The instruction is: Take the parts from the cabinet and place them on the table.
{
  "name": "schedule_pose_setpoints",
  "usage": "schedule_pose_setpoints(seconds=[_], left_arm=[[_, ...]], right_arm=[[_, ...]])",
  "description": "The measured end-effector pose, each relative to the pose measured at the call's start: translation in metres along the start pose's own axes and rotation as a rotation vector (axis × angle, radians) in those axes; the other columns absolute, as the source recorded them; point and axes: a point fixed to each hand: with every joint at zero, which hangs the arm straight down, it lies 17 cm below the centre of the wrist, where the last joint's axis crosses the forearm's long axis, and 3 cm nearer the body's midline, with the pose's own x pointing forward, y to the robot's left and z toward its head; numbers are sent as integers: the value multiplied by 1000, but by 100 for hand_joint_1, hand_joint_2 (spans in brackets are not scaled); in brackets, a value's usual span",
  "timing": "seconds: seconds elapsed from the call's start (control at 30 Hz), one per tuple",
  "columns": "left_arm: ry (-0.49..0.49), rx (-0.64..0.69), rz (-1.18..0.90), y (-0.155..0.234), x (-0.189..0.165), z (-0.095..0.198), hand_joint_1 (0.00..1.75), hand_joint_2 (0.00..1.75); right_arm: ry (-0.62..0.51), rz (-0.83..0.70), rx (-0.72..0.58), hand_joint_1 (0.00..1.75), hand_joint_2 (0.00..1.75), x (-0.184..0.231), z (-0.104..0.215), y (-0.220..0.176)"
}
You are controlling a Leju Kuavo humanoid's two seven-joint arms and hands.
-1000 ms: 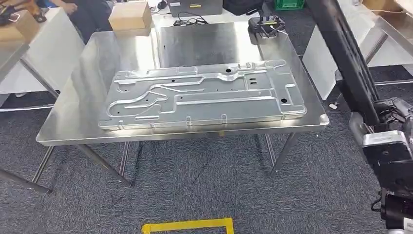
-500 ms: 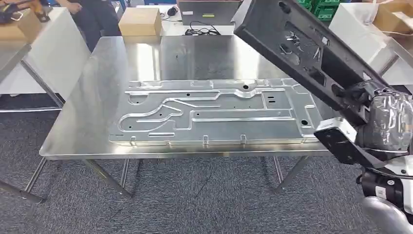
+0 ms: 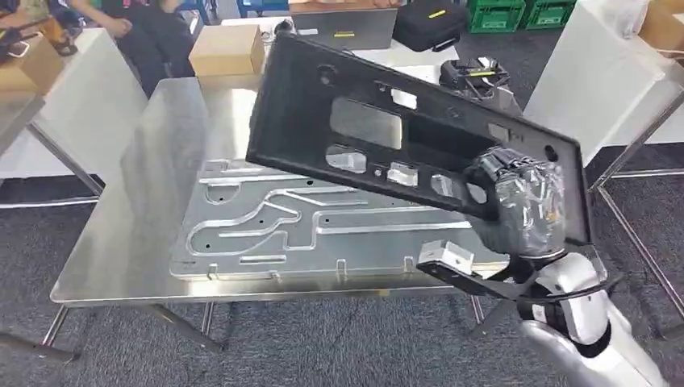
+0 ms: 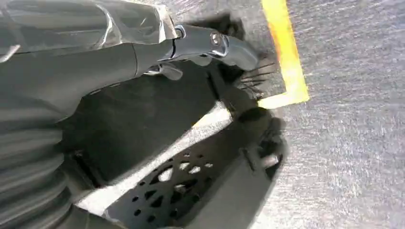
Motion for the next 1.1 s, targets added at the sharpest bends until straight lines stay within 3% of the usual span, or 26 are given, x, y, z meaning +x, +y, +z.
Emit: schedule_pose_setpoints(seconds=[0.33, 0.7, 0.87, 0.9, 1.03, 1.07, 1.1], left_arm=[[8, -1, -3, 0, -2, 0, 0, 175], [25, 11, -17, 2, -15, 2, 0, 175], [-71, 23, -85, 6, 0, 2, 0, 175], [-97, 9, -82, 3, 4, 3, 0, 175], [-122, -7, -75, 0, 8, 4, 0, 175], [-123, -2, -80, 1, 8, 3, 0, 0], [-124, 5, -84, 2, 8, 3, 0, 0]], right_arm=[[-71, -70, 67, 175, 175, 45, 2, 37], [-79, -57, 109, 175, 175, 51, 10, 55], [-59, -30, 113, 175, 175, 46, 11, 56], [-57, -23, 115, 0, 0, 44, 12, 57], [-50, -16, 130, 0, 0, 42, 16, 61], [-47, -15, 136, 0, 0, 41, 18, 62], [-44, -14, 139, 0, 0, 40, 20, 64]])
